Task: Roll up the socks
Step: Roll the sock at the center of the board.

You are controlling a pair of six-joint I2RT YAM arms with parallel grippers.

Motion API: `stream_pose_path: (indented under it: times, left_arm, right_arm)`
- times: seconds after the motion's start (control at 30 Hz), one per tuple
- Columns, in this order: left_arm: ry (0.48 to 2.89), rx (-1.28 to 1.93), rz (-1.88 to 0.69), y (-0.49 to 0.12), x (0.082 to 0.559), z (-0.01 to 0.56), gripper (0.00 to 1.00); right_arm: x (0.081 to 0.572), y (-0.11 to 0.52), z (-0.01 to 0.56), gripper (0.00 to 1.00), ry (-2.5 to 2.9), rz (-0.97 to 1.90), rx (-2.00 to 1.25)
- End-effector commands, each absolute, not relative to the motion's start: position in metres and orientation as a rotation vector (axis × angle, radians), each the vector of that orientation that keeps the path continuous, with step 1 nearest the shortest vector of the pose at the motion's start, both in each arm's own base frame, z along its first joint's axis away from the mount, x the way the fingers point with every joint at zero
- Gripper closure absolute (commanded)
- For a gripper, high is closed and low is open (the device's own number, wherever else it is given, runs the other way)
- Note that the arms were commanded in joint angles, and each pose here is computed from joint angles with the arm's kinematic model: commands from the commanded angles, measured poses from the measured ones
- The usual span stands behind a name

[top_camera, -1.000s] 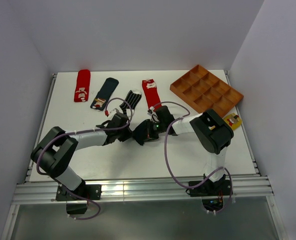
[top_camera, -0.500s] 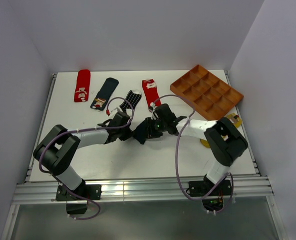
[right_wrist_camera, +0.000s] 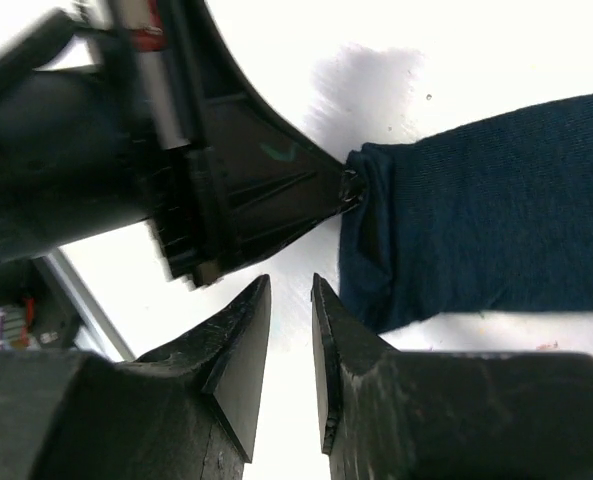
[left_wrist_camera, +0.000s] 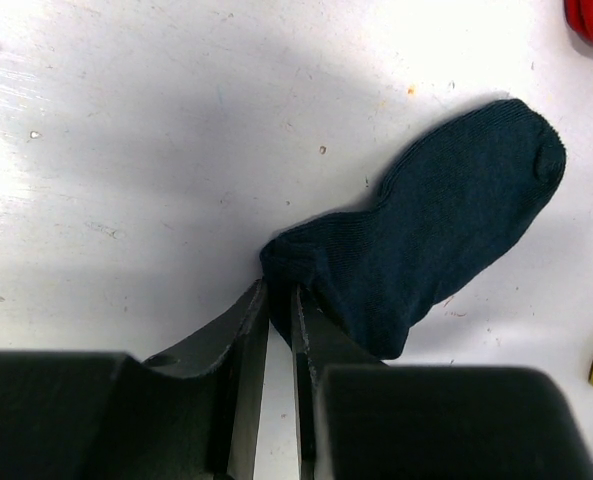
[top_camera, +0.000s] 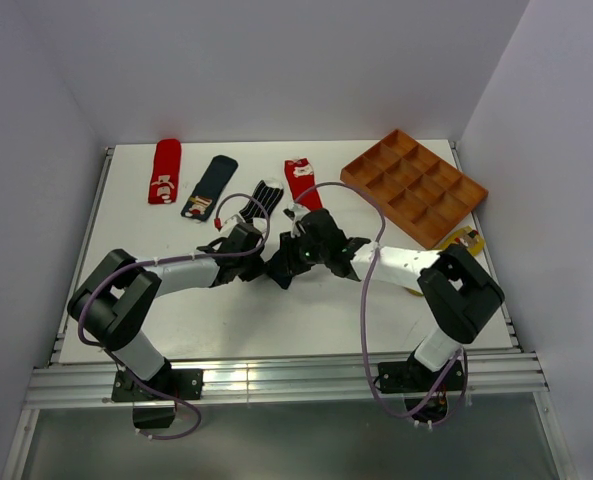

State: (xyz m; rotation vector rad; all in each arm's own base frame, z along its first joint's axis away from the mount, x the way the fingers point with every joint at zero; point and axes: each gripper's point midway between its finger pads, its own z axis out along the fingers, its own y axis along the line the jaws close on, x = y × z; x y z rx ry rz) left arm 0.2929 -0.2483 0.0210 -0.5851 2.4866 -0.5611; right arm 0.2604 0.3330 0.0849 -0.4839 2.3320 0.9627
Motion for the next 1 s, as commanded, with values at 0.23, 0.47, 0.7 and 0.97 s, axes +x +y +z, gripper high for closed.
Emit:
stream_pose_path:
  times: [0.23,0.47,0.7,0.97]
  left_arm:
    - [2.548,-0.537,-0.448,-0.238,0.283,0.008,0.79]
    - [2.546,-0.530,-0.450,-0.239,0.285,0.009,0.79]
    - [2.546,-0.525,-0.453,-0.240,0.287,0.012,0.79]
    - [2.528,-0.528,-0.475,-0.240,0.285,0.019,0.66]
  right_arm:
    - [0.261,0.339,0.054,0.71,2.333,0.919,-0.569]
    - [0.266,0.331,0.038,0.71,2.373,0.828,-0.570]
    - [0.265,0.327,0.027,0.76,2.403,0.767,-0.598]
    - [0.267,0.319,0.011,0.89,2.497,0.757,-0.505]
